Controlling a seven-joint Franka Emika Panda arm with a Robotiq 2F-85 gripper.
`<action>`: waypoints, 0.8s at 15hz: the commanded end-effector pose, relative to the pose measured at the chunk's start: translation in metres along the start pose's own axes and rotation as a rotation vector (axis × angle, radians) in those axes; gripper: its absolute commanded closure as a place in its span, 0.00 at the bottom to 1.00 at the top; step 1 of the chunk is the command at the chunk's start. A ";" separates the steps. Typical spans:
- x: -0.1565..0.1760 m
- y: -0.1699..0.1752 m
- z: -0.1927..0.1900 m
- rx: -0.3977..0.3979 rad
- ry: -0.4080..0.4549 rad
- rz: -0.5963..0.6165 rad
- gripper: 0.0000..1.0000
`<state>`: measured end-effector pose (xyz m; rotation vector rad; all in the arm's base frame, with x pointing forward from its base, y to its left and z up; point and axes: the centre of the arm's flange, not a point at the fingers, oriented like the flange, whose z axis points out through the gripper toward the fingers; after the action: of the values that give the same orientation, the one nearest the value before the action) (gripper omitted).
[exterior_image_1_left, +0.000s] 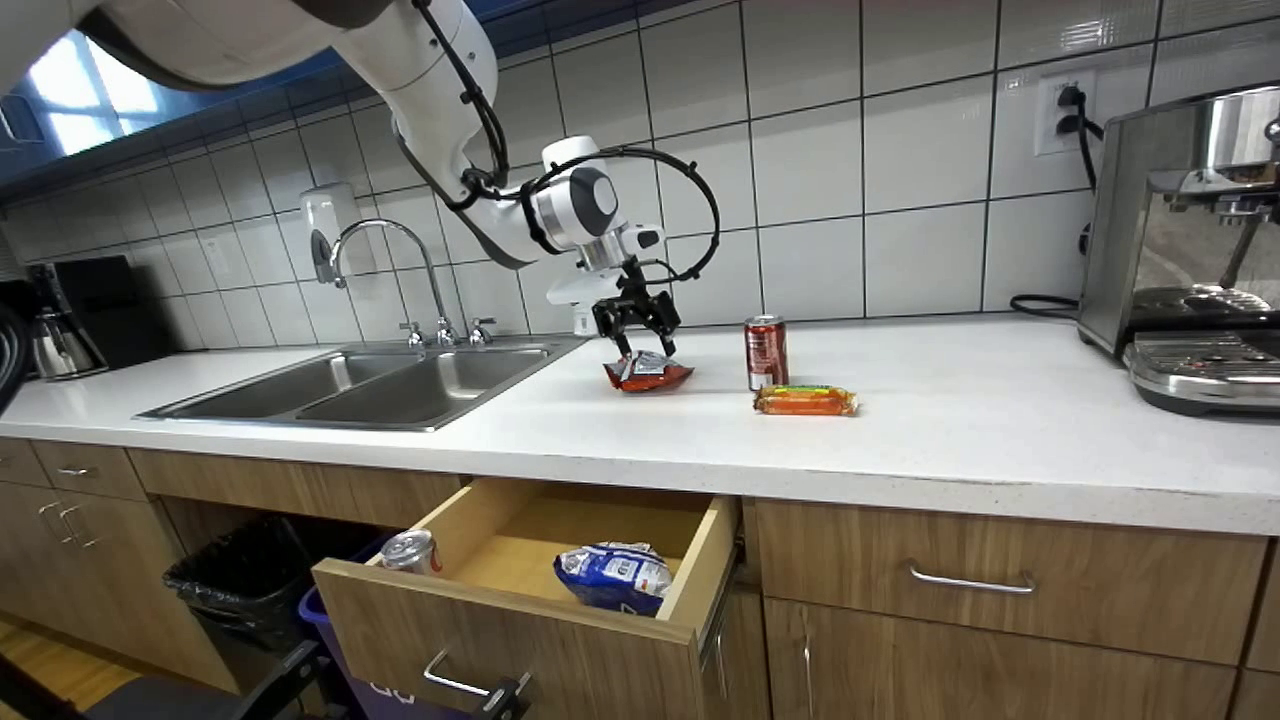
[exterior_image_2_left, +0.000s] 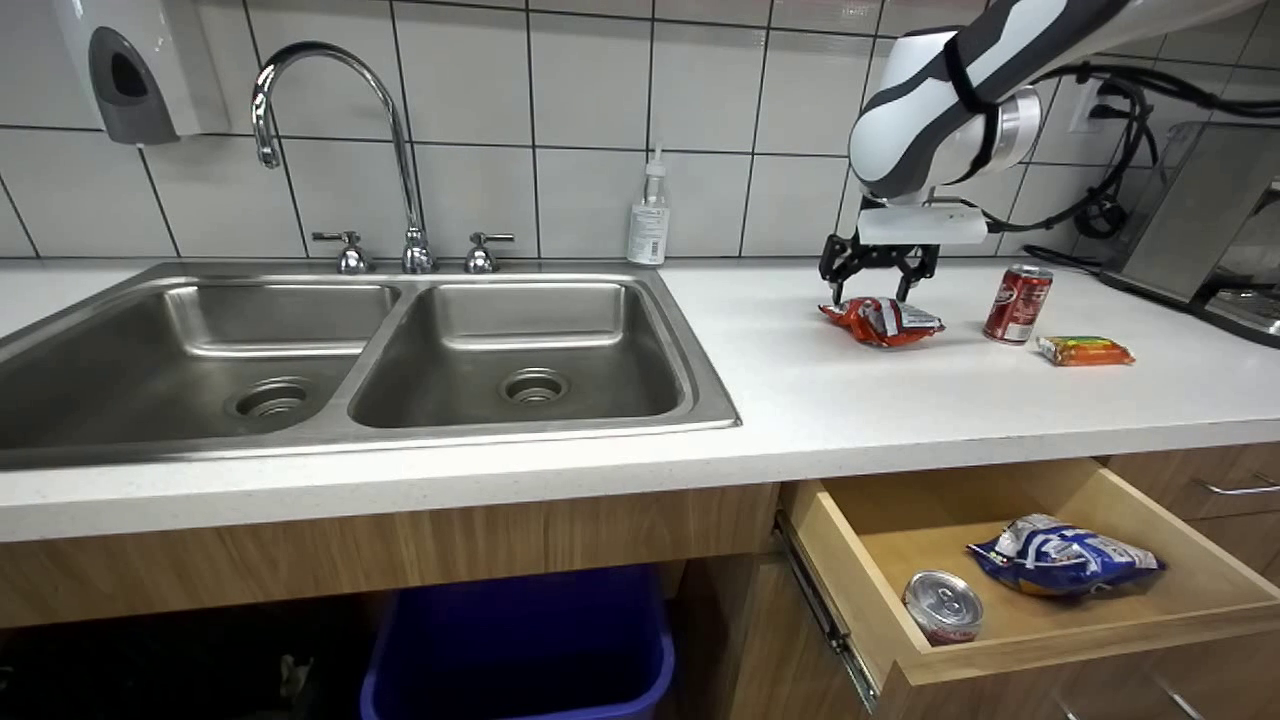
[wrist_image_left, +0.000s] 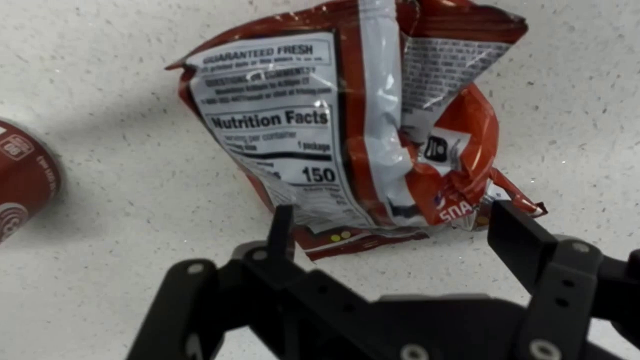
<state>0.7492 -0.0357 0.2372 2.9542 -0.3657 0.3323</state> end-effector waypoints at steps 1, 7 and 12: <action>0.001 -0.002 -0.003 0.005 -0.042 -0.022 0.00; -0.025 0.001 -0.005 0.003 -0.060 -0.051 0.00; -0.049 0.010 -0.006 0.000 -0.089 -0.052 0.00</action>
<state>0.7287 -0.0320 0.2205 2.9631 -0.3254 0.2265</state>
